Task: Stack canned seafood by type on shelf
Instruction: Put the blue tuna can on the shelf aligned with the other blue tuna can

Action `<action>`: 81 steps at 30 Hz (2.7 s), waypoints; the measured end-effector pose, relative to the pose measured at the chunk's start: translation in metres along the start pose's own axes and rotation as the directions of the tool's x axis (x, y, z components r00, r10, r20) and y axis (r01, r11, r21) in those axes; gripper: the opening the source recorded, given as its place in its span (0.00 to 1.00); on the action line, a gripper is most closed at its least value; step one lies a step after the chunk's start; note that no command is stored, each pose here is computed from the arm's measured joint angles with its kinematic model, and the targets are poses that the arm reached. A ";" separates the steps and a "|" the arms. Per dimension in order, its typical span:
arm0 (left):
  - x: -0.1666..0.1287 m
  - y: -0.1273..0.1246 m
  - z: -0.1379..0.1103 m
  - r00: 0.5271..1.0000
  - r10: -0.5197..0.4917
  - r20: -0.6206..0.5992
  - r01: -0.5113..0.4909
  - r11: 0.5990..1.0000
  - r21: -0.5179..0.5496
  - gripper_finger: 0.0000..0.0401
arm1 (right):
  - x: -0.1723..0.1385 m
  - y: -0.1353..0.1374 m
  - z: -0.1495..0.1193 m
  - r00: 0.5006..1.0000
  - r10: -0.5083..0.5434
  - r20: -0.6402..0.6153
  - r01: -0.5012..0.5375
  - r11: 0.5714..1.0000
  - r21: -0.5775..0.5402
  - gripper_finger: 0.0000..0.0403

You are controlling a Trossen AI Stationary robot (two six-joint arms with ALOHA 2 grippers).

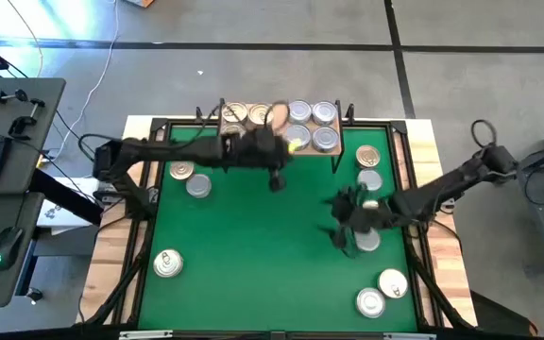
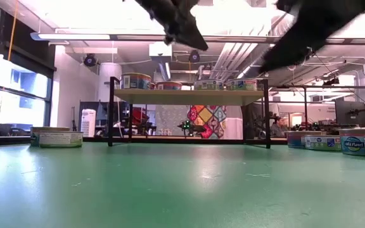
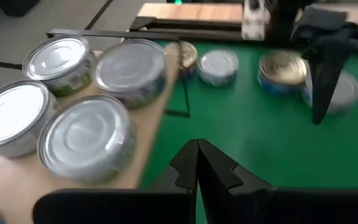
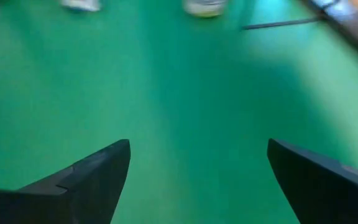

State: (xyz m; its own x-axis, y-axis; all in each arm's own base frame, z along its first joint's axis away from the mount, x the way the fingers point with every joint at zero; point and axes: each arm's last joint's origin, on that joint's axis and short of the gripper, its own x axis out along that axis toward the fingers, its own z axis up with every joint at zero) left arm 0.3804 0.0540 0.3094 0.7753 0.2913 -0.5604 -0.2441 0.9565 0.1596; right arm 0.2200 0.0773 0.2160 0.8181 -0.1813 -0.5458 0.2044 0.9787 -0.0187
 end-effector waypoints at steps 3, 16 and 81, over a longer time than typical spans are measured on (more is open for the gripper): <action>-0.013 -0.037 -0.003 0.999 0.017 -0.041 -0.014 0.997 0.074 0.00 | -0.002 0.021 -0.034 0.996 0.083 0.042 -0.085 0.995 0.044 0.92; -0.029 -0.176 -0.041 0.997 0.053 -0.049 -0.048 0.995 0.089 0.00 | 0.009 0.069 -0.105 0.998 -0.047 0.033 0.043 0.992 0.115 0.92; -0.144 -0.193 -0.222 0.892 -0.001 -0.452 -0.241 0.845 -0.477 0.00 | 0.057 0.051 -0.077 0.994 0.098 0.054 -0.097 0.995 -0.018 0.53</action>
State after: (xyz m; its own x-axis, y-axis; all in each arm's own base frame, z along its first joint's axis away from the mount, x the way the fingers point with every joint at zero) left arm 0.1868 -0.1757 0.1793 0.4281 0.2529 -0.8676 -0.6713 0.7317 -0.1179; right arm 0.2354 0.1244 0.1197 0.8618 -0.0899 -0.4993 0.1149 0.9932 0.0195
